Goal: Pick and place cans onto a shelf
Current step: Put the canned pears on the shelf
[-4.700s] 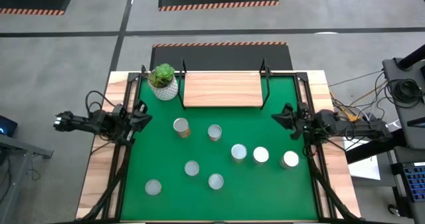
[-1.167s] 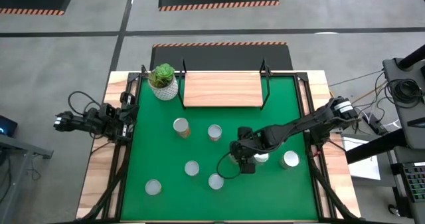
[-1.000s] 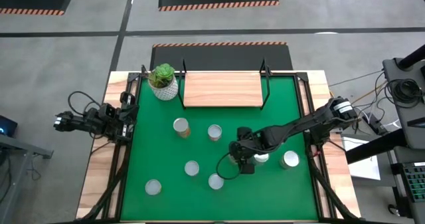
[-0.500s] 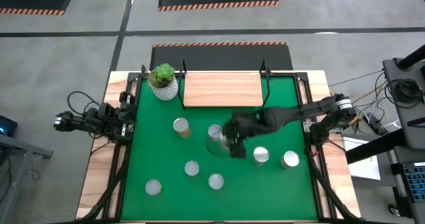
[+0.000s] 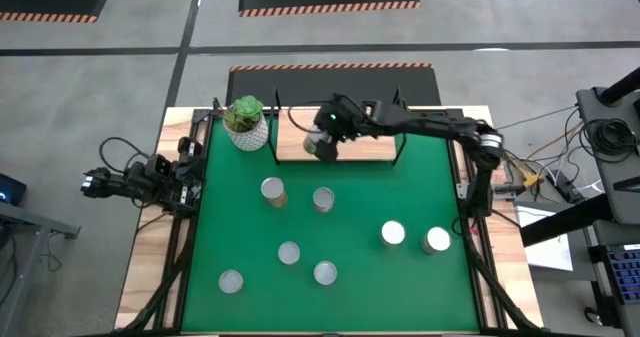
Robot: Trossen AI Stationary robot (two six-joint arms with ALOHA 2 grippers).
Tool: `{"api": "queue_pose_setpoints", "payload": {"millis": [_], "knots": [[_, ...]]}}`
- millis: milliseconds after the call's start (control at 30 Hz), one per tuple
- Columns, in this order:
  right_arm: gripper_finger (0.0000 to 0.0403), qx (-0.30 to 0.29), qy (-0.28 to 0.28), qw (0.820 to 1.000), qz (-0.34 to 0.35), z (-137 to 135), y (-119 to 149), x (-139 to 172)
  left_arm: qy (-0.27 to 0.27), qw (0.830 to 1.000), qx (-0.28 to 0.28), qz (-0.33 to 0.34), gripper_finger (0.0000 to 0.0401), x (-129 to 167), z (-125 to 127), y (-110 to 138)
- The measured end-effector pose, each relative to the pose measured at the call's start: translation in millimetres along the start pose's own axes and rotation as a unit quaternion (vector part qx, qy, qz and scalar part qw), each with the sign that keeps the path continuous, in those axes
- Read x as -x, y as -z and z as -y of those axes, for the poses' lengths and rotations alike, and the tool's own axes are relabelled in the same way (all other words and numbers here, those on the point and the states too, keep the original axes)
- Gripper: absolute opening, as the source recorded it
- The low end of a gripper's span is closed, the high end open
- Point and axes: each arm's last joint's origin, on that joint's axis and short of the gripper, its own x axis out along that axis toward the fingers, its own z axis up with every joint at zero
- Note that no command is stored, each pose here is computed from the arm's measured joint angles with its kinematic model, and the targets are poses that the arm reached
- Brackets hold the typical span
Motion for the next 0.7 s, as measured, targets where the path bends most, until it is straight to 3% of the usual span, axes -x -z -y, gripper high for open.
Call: {"api": "queue_pose_setpoints", "payload": {"millis": [267, 700], "knots": [[0.0321, -0.011, 0.003, 0.999, -0.031, 27.1, 0.2, -38.6, 0.000, 1.000, 0.001, 0.004, 0.0000, 0.0, -0.1, -0.8], [0.0353, 0.001, 0.007, 0.999, -0.038, 29.5, -0.3, -52.4, -0.001, 1.000, -0.007, 0.015, 0.0000, 0.0, -0.3, -2.9]]}}
